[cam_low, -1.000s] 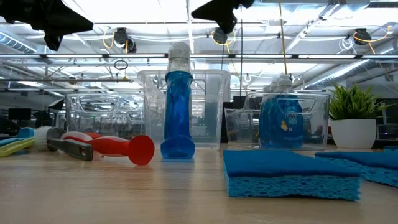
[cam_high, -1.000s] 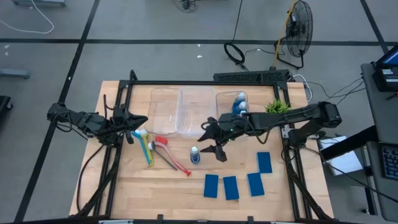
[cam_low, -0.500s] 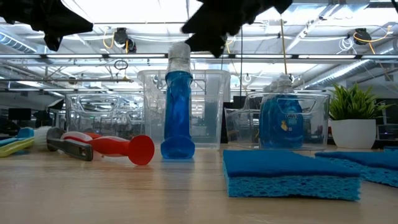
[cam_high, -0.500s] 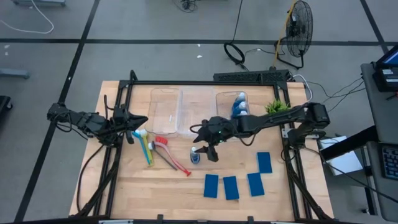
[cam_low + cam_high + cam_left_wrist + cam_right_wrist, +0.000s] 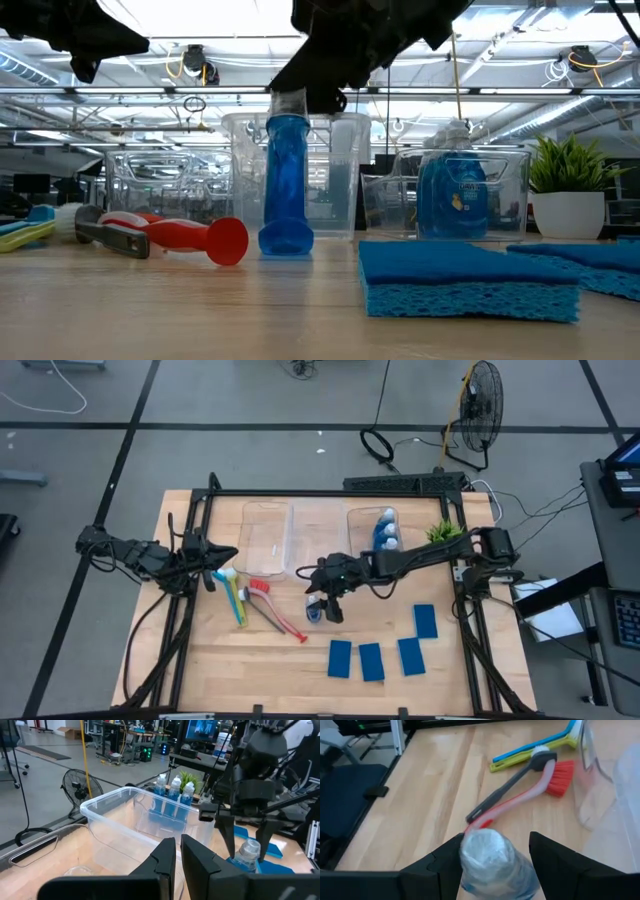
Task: Pick & Place Kitchen Sink Supplies
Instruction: Put the blue dishwashing liquid bottle into the right transparent bin
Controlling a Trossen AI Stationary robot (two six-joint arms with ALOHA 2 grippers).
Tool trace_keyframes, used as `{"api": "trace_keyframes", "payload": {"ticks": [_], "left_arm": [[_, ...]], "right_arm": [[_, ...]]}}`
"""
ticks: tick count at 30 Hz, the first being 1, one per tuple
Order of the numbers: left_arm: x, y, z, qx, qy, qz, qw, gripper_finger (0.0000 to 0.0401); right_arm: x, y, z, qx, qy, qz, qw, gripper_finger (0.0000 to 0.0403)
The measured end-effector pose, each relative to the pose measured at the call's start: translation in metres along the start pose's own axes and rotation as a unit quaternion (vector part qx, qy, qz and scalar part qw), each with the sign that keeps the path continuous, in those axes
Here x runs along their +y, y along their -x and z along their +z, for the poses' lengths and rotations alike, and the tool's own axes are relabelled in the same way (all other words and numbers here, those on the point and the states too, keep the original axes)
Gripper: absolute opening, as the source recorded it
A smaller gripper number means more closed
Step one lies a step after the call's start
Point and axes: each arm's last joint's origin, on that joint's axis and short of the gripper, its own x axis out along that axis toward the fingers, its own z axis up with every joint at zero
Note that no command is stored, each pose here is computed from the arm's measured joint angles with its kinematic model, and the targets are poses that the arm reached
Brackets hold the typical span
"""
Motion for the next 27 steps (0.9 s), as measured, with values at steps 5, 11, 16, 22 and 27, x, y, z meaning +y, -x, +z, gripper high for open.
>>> {"api": "trace_keyframes", "payload": {"ticks": [5, 11, 16, 22, 27], "left_arm": [[0.0000, 0.0000, 0.0000, 0.000, 0.000, 0.000, 1.000, 0.0033], [0.0000, 0.0000, -0.0001, 0.000, -0.001, 0.000, 1.000, 0.0033], [0.0000, 0.0000, 0.0000, 0.000, -0.001, 0.000, 1.000, 0.0033], [0.0000, 0.0000, -0.0001, 0.001, -0.001, 0.000, 1.000, 0.0033], [0.0000, 0.0000, 0.0000, 0.001, -0.001, 0.000, 1.000, 0.0033]], "right_arm": [[-0.0004, -0.0007, -0.0006, 0.002, -0.001, -0.002, 1.000, 0.0208], [-0.0013, -0.0009, -0.0012, 0.002, -0.003, -0.018, 1.000, 0.0208], [0.0031, -0.0022, -0.0021, 0.004, 0.000, -0.021, 1.000, 0.0190], [0.0078, -0.0033, -0.0028, 0.005, 0.014, -0.018, 1.000, 0.0142], [0.0081, -0.0033, -0.0026, 0.004, 0.014, -0.016, 1.000, 0.0132]]}}
